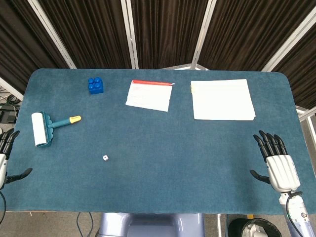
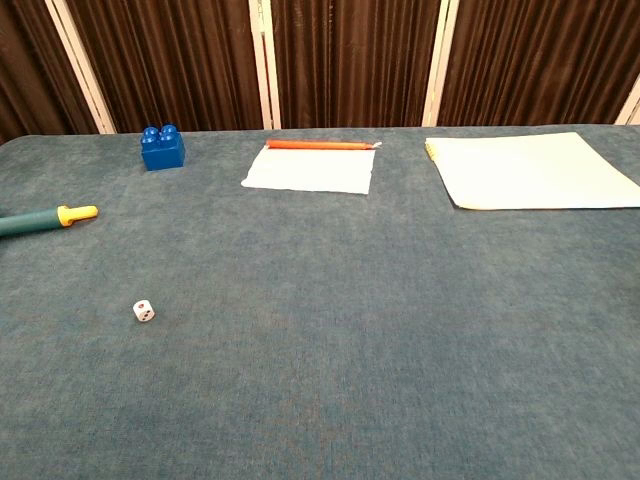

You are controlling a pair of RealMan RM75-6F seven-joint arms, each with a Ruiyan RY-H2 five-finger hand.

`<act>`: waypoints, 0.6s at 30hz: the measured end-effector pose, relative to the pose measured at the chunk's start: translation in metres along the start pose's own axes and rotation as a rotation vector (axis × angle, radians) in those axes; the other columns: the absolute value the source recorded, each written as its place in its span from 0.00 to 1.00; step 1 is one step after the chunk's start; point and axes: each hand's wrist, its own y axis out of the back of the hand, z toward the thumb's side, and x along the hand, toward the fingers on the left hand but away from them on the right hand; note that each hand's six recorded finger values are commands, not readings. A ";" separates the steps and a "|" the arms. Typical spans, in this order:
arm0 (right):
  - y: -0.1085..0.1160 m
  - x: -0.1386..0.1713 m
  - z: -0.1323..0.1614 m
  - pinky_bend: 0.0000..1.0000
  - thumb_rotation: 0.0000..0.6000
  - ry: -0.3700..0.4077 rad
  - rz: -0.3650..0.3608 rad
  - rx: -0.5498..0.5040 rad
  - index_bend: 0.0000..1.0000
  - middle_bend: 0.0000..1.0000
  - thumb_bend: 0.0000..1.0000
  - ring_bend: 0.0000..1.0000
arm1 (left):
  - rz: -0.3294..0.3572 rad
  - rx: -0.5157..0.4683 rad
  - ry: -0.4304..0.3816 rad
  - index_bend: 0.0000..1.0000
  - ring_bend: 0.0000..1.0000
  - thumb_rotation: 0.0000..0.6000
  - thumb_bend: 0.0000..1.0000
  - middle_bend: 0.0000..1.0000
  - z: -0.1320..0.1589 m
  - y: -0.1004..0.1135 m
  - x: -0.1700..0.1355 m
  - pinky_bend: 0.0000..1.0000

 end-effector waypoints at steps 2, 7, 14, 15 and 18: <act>0.000 0.000 0.000 0.00 1.00 0.000 0.001 -0.003 0.00 0.00 0.00 0.00 | 0.003 0.000 0.001 0.00 0.00 1.00 0.00 0.00 0.000 0.001 0.000 0.00; 0.000 0.000 -0.001 0.00 1.00 0.001 0.006 -0.010 0.00 0.00 0.00 0.00 | 0.006 -0.004 -0.007 0.00 0.00 1.00 0.00 0.01 0.001 0.000 -0.001 0.00; 0.002 0.000 0.001 0.00 1.00 0.006 0.002 -0.019 0.00 0.00 0.00 0.00 | -0.067 -0.034 -0.050 0.00 0.76 1.00 0.46 0.82 0.019 -0.023 0.008 0.83; 0.002 -0.001 0.002 0.00 1.00 0.007 0.005 -0.019 0.00 0.00 0.00 0.00 | -0.087 -0.043 -0.056 0.00 0.80 1.00 0.53 0.86 0.023 -0.029 0.010 0.90; -0.001 -0.002 0.002 0.00 1.00 0.006 0.016 -0.019 0.00 0.00 0.00 0.00 | -0.179 -0.089 -0.068 0.00 0.88 1.00 0.68 0.93 0.039 -0.052 0.016 1.00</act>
